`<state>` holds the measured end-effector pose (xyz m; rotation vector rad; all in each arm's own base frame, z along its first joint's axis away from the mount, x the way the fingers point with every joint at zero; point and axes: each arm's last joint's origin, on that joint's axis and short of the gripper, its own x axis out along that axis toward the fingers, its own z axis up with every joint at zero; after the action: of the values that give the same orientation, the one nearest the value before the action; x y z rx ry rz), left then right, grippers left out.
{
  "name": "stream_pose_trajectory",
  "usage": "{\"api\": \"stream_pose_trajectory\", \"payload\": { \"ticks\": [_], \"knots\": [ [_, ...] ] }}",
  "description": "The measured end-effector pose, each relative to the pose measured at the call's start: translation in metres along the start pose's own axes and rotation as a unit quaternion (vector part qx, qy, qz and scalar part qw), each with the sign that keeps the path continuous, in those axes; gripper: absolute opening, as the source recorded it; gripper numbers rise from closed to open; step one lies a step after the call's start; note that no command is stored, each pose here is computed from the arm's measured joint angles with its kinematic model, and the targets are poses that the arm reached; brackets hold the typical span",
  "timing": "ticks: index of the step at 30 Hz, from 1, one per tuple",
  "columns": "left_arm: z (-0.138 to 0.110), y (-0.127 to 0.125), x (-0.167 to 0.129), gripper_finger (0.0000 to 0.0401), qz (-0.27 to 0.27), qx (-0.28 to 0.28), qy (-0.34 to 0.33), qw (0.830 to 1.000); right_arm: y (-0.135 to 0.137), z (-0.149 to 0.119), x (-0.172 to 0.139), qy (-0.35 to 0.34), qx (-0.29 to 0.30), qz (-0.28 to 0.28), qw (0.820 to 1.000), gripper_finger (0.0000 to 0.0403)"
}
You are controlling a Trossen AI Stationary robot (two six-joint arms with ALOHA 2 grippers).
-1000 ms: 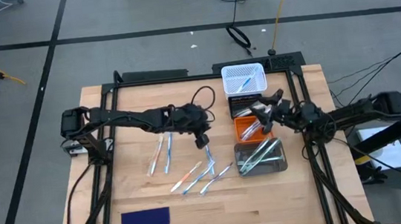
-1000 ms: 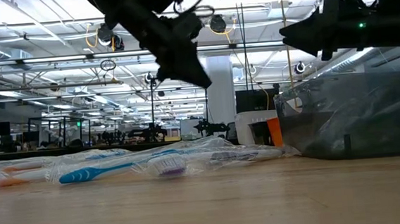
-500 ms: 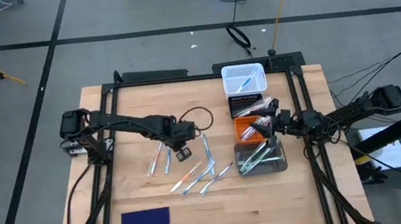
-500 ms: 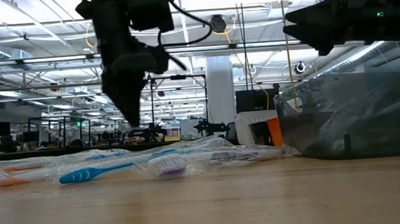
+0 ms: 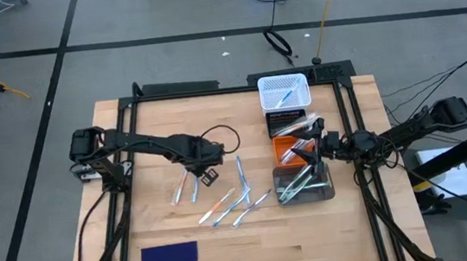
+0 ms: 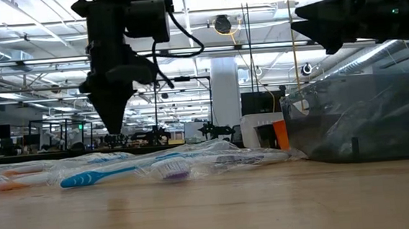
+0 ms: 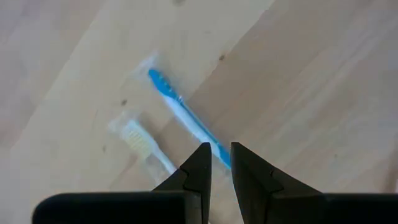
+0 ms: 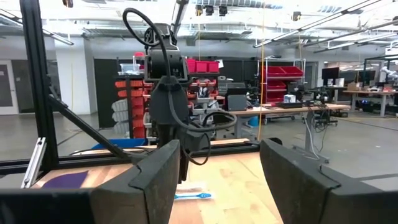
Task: Pick & Place Toothbrushes
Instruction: Put the blue toothbrush into the white bin
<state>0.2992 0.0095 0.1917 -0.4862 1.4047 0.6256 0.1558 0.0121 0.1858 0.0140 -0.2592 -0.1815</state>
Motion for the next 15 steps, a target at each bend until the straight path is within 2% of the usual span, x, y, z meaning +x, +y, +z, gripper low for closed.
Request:
{"api": "stream_pose_trajectory", "payload": {
  "ticks": [15],
  "knots": [
    [-0.012, 0.001, 0.012, 0.0063, -0.004, -0.058, 0.040, 0.997, 0.000, 0.000, 0.000, 0.000, 0.000, 0.000, 1.000, 0.0214]
  ]
}}
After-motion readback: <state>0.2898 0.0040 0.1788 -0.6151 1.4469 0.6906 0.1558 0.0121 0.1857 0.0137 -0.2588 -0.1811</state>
